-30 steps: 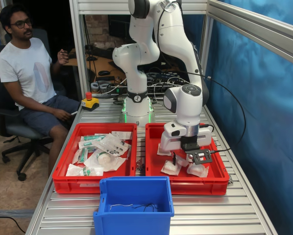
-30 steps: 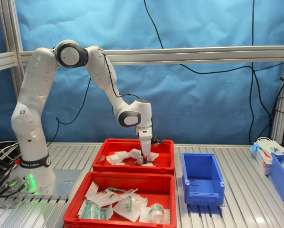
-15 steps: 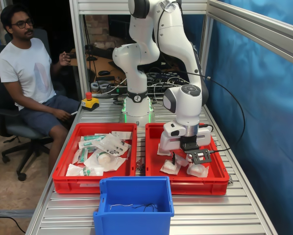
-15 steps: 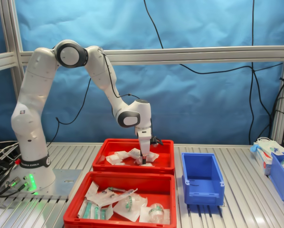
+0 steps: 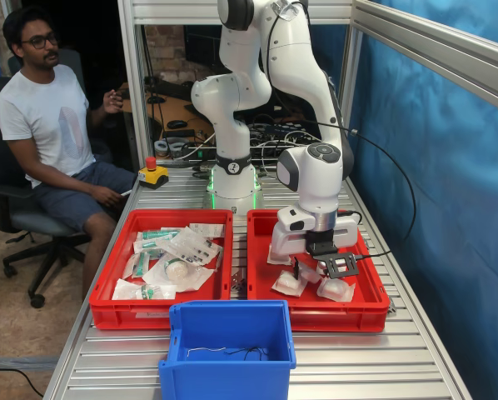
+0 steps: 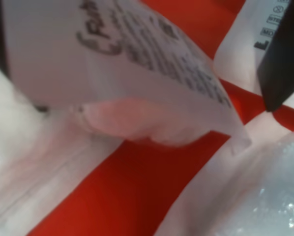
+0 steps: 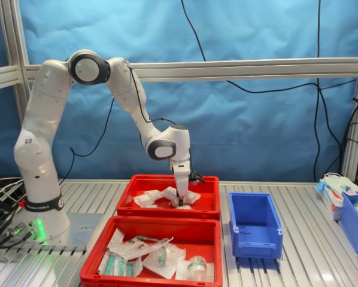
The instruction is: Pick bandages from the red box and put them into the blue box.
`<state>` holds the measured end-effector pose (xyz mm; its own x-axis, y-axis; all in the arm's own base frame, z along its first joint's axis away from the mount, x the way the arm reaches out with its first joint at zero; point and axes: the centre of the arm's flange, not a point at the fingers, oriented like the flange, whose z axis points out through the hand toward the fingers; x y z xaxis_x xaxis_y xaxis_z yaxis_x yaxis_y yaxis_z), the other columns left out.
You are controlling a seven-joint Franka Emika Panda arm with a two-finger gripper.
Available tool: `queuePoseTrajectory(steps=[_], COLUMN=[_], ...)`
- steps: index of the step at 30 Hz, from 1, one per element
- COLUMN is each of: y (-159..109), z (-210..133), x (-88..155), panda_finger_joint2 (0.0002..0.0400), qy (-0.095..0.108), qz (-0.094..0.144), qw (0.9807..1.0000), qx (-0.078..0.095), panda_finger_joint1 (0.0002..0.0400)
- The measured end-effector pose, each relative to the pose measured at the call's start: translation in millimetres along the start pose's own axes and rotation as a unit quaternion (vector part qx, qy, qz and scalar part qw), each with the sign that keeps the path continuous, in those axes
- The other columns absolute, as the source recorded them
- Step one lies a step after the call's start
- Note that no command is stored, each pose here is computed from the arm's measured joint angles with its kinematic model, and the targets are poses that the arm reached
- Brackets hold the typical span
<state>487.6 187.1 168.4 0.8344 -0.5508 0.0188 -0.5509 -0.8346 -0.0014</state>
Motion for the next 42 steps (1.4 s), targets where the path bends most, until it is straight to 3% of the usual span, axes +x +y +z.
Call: queuePoseTrajectory(steps=[2,3,7,8,12,13,17,18,22,23,28,29,33,34,42], y=[0.1,0.2,0.3,0.3,0.3,0.3,0.3,0.3,0.1,0.1,0.0,-0.1,-0.3,-0.3,-0.2], z=[0.1,0.1,0.2,0.3,0.3,0.3,0.2,0.2,-0.3,-0.5,-1.0,-1.1,-1.6,-1.6,-2.0], x=[-0.1,-0.1,-0.2,-0.2,-0.2,-0.2,-0.2,-0.2,-0.1,-0.1,0.0,0.0,0.0,0.0,0.2], panda_finger_joint2=[0.0390,0.0342,0.0342,0.0292,0.0292,0.0242,0.0242,0.0193,0.0193,0.0142,0.0142,0.0092,0.0092,0.0055,0.0055], qy=[0.000,0.000,0.000,0.000,0.000,0.000,0.000,0.000,0.000,0.000,0.000,0.000,0.001,0.001,0.001], qz=[0.000,0.000,0.000,0.000,0.000,0.000,0.000,0.000,0.000,0.000,0.000,0.000,0.000,0.000,0.000], qw=[1.0000,1.0000,1.0000,1.0000,1.0000,1.0000,1.0000,1.0000,1.0000,1.0000,1.0000,1.0000,1.0000,1.0000,1.0000], qx=[0.000,0.000,0.000,0.000,0.000,0.000,0.000,0.000,0.000,0.000,0.001,0.001,0.001,0.001,0.001], panda_finger_joint1=[0.0390,0.0342,0.0342,0.0292,0.0292,0.0242,0.0242,0.0193,0.0193,0.0142,0.0142,0.0092,0.0092,0.0055,0.0055])
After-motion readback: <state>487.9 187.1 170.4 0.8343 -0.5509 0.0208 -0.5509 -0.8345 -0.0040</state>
